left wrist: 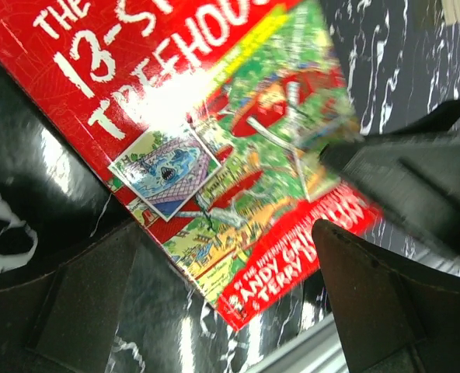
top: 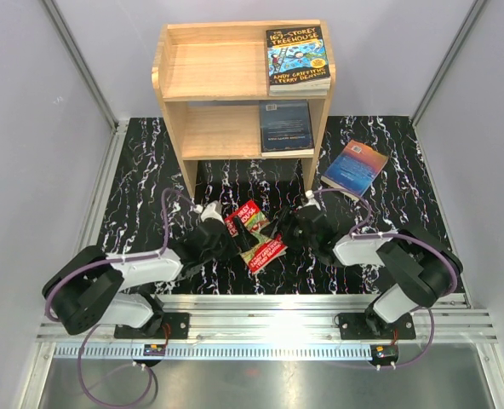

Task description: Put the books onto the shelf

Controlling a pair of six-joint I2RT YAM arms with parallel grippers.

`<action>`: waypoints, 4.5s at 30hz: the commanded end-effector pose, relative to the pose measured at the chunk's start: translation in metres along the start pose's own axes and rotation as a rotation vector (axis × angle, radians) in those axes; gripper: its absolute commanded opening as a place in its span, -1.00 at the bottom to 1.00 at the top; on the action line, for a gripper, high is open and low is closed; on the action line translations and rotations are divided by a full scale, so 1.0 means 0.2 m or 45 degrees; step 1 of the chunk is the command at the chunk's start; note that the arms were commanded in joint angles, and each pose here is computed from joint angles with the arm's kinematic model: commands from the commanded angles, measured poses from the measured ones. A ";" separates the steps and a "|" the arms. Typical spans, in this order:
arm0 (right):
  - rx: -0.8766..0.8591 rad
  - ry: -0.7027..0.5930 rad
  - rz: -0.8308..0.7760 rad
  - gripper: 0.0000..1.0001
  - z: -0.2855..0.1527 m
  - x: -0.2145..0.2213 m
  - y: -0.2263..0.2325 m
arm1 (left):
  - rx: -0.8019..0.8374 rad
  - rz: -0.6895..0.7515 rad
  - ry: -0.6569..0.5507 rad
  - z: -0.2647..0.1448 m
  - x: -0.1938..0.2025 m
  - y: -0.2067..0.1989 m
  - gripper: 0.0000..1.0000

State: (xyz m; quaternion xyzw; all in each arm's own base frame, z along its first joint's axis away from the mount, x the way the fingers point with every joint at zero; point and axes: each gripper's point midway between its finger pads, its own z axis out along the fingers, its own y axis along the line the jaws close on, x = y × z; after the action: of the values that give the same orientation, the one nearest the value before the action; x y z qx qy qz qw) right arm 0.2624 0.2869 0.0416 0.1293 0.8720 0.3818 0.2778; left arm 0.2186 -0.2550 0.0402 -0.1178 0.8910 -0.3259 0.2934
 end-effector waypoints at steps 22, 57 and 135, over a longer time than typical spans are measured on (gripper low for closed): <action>-0.024 -0.120 -0.097 -1.00 -0.69 -0.01 0.27 | -0.006 0.062 0.020 -0.06 0.04 -0.04 0.97; 0.162 -0.600 -0.262 -1.00 -0.66 -1.19 0.98 | 0.298 0.093 -0.225 -0.46 -0.15 -0.21 0.97; 0.209 -0.355 -0.212 1.00 -0.68 -0.88 0.44 | -0.125 0.320 -0.391 -0.09 -1.10 -0.70 0.97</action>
State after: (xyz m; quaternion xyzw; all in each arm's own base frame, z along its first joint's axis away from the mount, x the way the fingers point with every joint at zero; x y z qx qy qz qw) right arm 0.3510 0.1705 0.2538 0.1843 0.8707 0.1886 0.4151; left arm 0.3990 -0.2739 0.2179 -0.0712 0.8793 -0.1985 0.4271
